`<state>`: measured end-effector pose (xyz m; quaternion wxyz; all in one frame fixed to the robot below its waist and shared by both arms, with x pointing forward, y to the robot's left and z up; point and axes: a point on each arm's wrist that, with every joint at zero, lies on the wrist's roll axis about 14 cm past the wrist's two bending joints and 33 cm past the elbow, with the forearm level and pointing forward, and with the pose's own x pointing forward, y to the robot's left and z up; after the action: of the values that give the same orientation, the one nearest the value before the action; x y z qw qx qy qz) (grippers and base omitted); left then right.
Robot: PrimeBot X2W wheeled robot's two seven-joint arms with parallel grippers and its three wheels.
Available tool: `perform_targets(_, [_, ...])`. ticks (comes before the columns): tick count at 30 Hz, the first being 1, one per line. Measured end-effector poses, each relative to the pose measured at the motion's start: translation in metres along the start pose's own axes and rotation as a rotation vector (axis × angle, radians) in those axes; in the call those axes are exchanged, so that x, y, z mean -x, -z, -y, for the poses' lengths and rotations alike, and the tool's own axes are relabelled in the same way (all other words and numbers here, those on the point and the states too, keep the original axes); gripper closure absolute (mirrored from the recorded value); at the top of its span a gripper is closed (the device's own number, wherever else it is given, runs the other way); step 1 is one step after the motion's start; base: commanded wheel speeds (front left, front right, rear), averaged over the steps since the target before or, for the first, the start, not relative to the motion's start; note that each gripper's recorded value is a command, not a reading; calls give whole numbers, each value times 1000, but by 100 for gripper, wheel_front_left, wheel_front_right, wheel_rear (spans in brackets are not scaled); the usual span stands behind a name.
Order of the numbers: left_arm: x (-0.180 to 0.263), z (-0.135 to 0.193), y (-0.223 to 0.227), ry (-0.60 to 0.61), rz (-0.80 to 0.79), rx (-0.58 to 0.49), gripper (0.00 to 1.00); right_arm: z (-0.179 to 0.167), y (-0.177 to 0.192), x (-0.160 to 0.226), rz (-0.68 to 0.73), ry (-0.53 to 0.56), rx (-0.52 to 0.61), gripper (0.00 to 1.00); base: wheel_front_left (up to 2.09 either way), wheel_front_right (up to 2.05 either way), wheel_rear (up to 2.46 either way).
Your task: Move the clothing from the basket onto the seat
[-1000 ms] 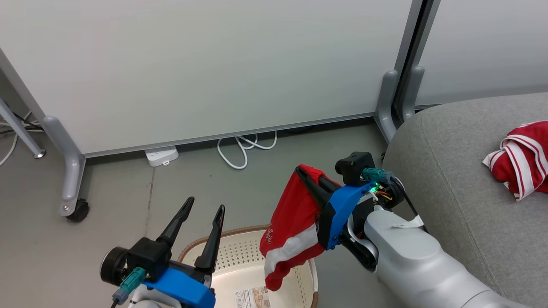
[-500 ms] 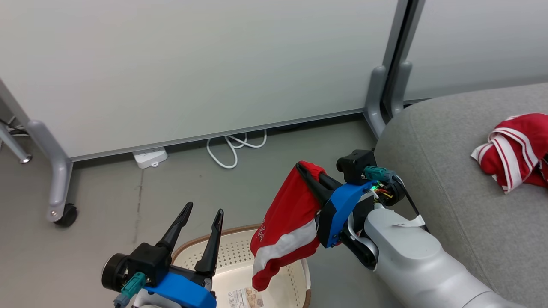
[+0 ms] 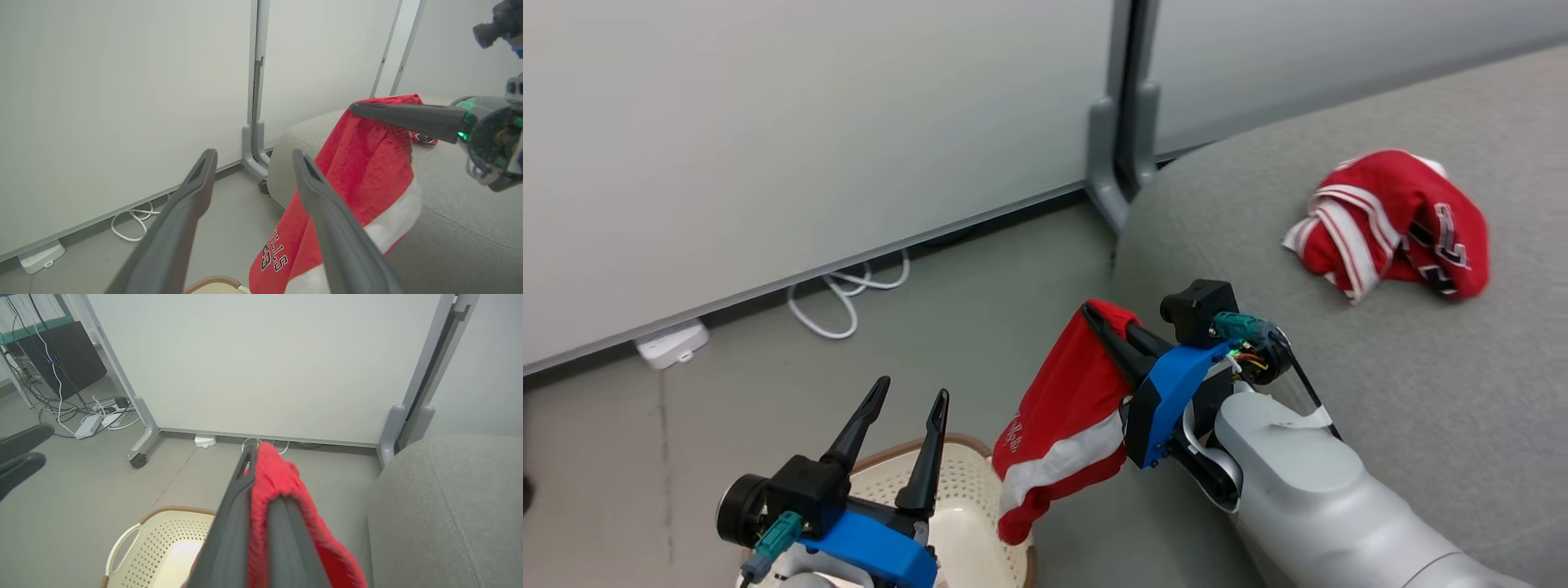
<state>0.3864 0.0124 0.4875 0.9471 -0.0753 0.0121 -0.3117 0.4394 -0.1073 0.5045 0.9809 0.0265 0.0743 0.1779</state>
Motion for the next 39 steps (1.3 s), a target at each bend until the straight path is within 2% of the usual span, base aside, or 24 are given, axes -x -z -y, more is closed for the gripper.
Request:
perform_targets(12, [-40, 54, 14, 192, -30, 14, 0, 66, 2, 47, 10, 207, -26, 100, 0, 0, 0])
perform_targets(22, [-60, 84, 23, 306, -49, 20, 0, 99, 6, 77, 15, 326, -51, 100, 0, 0, 0])
perform_targets(35, [-66, 89, 31, 339, -69, 34, 0, 115, 13, 82, 9, 383, -82, 100, 0, 0, 0])
perform_targets(39, [-70, 85, 34, 339, -68, 37, 0, 141, -4, 78, 25, 436, -61, 100, 0, 0, 0])
